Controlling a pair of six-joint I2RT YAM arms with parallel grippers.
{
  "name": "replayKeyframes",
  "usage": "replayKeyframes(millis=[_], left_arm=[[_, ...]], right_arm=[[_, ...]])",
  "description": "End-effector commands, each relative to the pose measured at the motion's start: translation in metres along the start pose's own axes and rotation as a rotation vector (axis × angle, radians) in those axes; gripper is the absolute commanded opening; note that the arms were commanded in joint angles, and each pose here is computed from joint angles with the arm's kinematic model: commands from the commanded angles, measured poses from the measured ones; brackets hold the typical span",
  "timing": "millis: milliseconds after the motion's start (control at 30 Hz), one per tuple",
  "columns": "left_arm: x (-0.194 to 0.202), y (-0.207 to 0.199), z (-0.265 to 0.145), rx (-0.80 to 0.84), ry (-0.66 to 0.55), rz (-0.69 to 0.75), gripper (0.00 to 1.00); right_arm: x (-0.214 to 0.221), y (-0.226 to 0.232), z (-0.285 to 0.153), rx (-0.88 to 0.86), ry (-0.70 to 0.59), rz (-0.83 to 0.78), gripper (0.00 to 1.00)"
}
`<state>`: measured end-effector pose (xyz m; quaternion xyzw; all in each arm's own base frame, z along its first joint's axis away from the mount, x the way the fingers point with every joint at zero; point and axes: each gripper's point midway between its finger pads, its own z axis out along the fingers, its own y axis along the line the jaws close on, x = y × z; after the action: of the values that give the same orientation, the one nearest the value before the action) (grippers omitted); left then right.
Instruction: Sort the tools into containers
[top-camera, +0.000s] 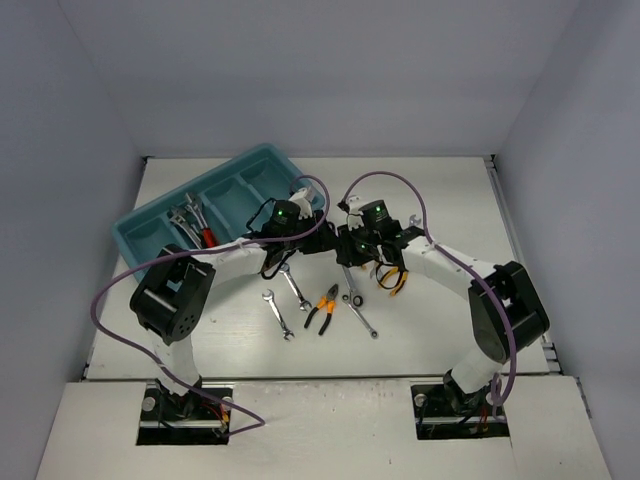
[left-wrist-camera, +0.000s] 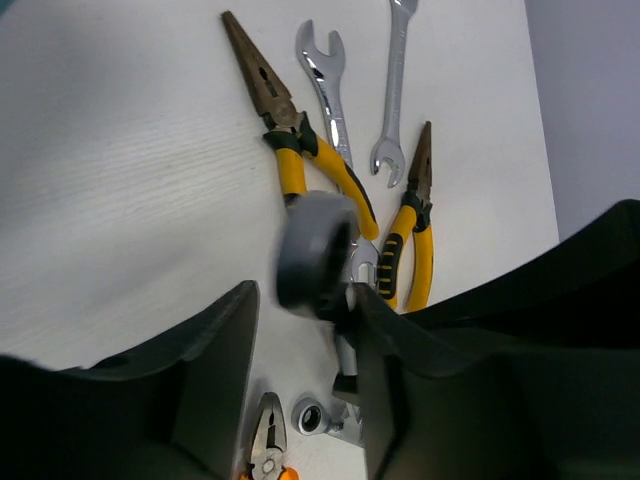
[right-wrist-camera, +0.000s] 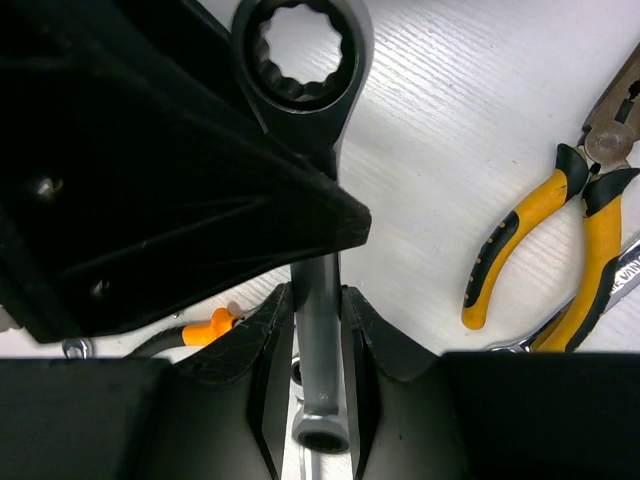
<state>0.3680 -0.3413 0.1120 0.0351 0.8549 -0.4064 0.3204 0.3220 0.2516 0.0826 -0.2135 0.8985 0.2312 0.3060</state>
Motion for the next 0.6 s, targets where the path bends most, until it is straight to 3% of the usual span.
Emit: replayKeyframes(millis=[0, 133, 333, 467, 500, 567], left_arm=[[-0.04, -0.041, -0.002, 0.128, -0.121, 0.025, 0.29], [-0.043, -0.046, -0.002, 0.154, -0.134, 0.028, 0.04], [-0.053, -0.061, -0.017, 0.199, -0.171, 0.035, 0.0], [-0.068, -0.072, -0.035, 0.221, -0.21, 0.024, 0.0], [-0.079, -0.075, -0.046, 0.231, -0.236, 0.008, 0.0], [-0.091, -0.073, -0.061, 0.226, -0.256, -0.022, 0.0]], right_arm=[[-0.038, 0.022, -0.012, -0.078, -0.137, -0.037, 0.0], [-0.036, 0.024, -0.013, -0.086, -0.14, -0.036, 0.0], [-0.047, 0.026, -0.026, -0.081, -0.181, -0.036, 0.02], [-0.062, 0.035, -0.042, -0.103, -0.23, -0.04, 0.44], [-0.071, 0.04, -0.054, -0.109, -0.263, -0.043, 0.59], [-0.082, 0.045, -0.069, -0.114, -0.303, -0.042, 0.73]])
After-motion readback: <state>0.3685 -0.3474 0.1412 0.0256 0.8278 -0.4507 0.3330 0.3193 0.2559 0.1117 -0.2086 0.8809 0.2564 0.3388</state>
